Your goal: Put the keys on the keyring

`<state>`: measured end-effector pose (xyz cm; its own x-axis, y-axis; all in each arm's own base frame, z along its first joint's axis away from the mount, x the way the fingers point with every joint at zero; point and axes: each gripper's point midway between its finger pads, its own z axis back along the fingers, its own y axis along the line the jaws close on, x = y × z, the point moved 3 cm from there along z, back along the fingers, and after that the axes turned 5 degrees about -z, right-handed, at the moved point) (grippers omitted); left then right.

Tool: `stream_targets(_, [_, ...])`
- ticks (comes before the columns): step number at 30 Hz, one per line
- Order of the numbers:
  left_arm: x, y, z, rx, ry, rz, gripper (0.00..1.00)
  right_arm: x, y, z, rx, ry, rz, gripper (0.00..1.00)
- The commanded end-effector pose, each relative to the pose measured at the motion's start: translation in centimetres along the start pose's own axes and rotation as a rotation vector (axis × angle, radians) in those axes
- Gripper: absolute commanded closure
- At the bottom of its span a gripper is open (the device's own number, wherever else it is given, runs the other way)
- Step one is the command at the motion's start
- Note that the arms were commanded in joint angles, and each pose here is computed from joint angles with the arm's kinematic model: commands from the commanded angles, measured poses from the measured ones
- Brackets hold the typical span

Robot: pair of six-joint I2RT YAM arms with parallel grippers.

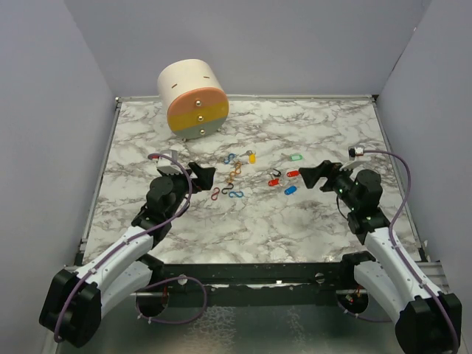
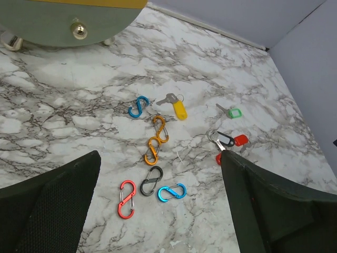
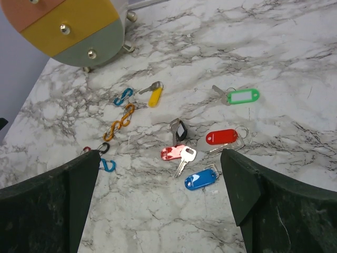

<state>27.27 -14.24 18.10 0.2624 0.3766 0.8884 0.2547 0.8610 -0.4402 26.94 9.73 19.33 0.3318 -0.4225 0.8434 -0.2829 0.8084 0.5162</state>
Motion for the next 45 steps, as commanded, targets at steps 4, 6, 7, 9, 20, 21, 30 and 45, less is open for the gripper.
stream_targets(4, [2.0, -1.7, 0.1, -0.075, -0.07, 0.018, 0.01, -0.3, 0.1, -0.5, 0.023, 0.01, -0.005, 0.0])
stream_targets(6, [2.0, -2.0, 0.3, -0.089, -0.07, 0.021, 0.01, -0.2, 0.1, -0.6, 0.026, 0.01, -0.002, 0.0])
stream_targets(7, [2.0, -2.1, 0.3, -0.098, -0.07, 0.019, 0.01, -0.3, 0.1, -0.6, 0.025, 0.012, -0.003, 0.0])
stream_targets(9, [2.1, -2.3, 0.4, -0.119, -0.077, 0.009, 0.01, -0.3, 0.1, -0.7, 0.028, 0.011, -0.002, 0.0])
stream_targets(20, [1.4, -2.3, -0.3, -0.122, -0.043, -0.024, 0.02, 0.0, 0.1, -0.6, 0.011, 0.021, 0.01, 0.0])
stream_targets(21, [1.2, -2.3, -0.5, -0.126, -0.032, -0.032, 0.02, 0.0, 0.1, -0.5, 0.011, 0.022, 0.01, 0.0])
stream_targets(30, [-0.4, -2.7, -1.4, -0.149, 0.044, -0.062, 0.12, -0.1, 0.3, -0.3, 0.022, 0.024, 0.004, 0.0])
stream_targets(45, [-1.4, -3.4, -1.7, -0.151, 0.078, -0.09, 0.14, -1.0, -0.1, -0.7, 0.015, 0.075, -0.006, 0.03])
